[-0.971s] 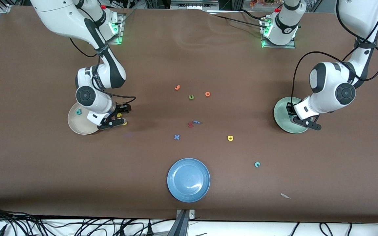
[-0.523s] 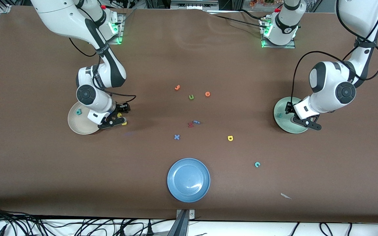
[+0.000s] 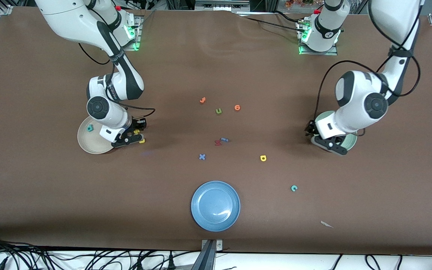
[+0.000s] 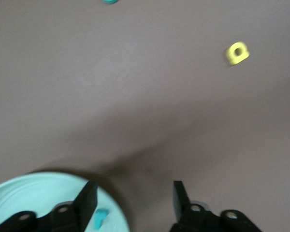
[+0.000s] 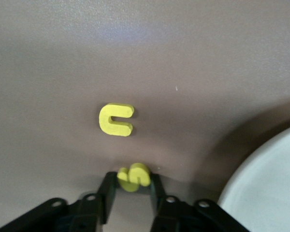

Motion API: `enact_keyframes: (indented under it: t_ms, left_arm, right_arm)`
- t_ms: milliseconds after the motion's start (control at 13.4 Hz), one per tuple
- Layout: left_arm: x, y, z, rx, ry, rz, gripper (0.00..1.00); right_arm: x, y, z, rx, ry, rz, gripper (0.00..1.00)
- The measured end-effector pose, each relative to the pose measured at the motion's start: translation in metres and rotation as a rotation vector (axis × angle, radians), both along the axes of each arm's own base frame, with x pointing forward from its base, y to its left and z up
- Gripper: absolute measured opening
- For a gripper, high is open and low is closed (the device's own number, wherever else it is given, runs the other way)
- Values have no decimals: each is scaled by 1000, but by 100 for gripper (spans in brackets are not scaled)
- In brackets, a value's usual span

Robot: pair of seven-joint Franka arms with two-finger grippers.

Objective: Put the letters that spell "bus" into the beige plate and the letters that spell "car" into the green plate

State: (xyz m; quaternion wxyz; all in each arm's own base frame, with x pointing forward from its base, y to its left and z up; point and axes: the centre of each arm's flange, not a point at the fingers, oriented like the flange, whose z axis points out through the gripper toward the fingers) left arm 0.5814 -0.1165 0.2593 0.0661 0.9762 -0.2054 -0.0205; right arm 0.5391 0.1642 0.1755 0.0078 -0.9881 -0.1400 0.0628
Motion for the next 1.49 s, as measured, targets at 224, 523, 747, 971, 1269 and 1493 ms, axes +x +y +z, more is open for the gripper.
enact_keyframes:
  t_ms: [224, 523, 747, 971, 1269, 1493]
  left_arm:
    - [21, -14, -12, -1, -33, -14, 92]
    - [70, -42, 4, -51, -115, 1, 84]
    - [75, -61, -13, -85, -119, 49, 84]
    - [93, -56, -27, -76, -214, 81, 85]
    - [126, -38, -19, -56, -297, 101, 85]
    - [139, -42, -27, -49, -353, 98, 85]
  right_arm:
    - [0, 1, 2, 2, -1, 2, 28]
    - [1, 1, 7, 1, 5, -6, 28]
    - [7, -7, 38, -4, 10, -61, 28]
    - [22, -59, 80, -31, 41, -155, 28]
    - [23, -137, 81, -73, 102, -269, 28]
    - [11, -155, 39, -107, 169, -272, 28]
